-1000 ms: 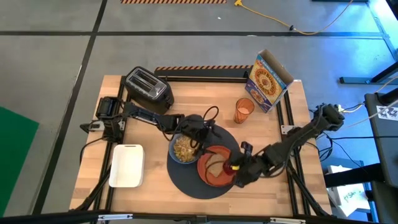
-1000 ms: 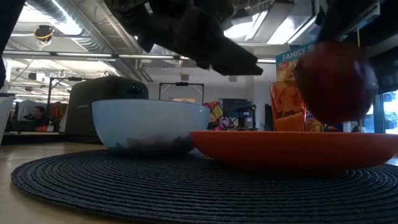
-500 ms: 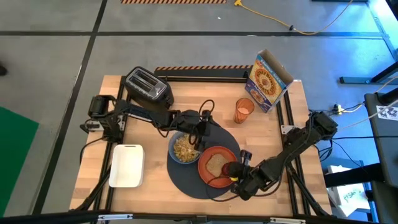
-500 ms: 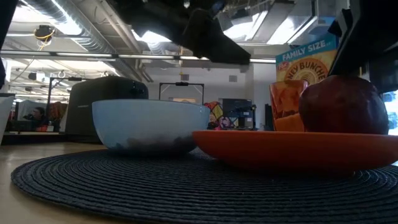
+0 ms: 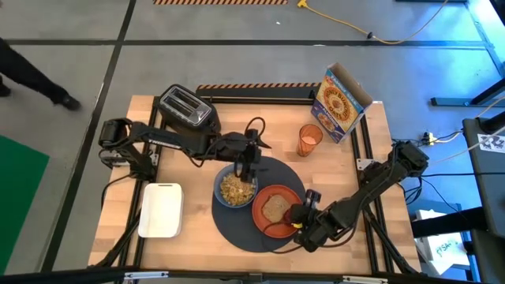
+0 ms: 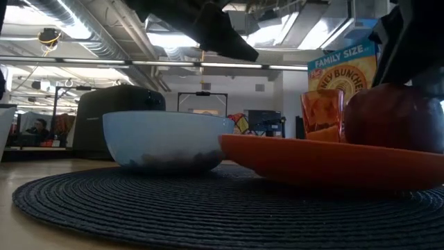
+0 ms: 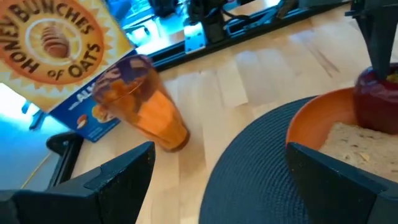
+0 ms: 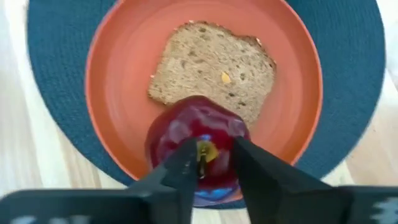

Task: Arrange a breakfast setting
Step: Put the apple on the orange plate, then put the orange cup on the black table mat

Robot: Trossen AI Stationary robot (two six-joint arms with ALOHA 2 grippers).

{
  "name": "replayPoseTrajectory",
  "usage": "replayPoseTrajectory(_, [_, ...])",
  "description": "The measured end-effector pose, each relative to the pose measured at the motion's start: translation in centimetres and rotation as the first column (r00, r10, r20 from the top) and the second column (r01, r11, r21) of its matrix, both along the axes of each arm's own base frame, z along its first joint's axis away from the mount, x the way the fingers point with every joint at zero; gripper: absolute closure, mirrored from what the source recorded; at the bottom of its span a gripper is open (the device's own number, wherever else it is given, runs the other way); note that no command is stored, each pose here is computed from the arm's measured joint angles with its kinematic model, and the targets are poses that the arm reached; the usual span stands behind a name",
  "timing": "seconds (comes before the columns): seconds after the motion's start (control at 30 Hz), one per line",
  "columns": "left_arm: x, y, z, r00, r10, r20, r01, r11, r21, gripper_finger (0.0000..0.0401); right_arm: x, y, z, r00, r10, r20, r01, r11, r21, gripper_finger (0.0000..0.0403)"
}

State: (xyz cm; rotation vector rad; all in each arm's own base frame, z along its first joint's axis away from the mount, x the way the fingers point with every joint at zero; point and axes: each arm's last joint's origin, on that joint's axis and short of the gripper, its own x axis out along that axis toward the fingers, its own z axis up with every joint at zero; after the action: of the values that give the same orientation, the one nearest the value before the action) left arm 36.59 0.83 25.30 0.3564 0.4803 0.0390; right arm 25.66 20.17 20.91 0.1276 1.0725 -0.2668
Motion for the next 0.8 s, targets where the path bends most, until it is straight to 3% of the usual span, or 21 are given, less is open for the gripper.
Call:
replayPoseTrajectory(0.37, [-0.1, 1.1, 0.0, 0.999, 0.042, 0.002, -0.041, 0.996, -0.079, 0.0044, -0.4, -0.6, 2.1, 0.997, -0.022, 0.076, 0.025, 0.999, -0.034, 0.0189])
replayPoseTrajectory(0.67, [-0.1, 0.9, -0.3, 0.998, 0.062, 0.022, -0.059, 0.99, -0.127, 0.0045, -1.3, -1.9, 5.3, 0.965, -0.028, 0.259, 0.063, 0.99, -0.126, 0.018])
replayPoseTrajectory(0.8, [-1.2, 0.4, -0.7, 0.993, 0.066, 0.097, -0.051, 0.988, -0.145, 0.0045, -2.4, -3.3, 7.8, 0.933, -0.036, 0.358, 0.109, 0.976, -0.186, 0.018])
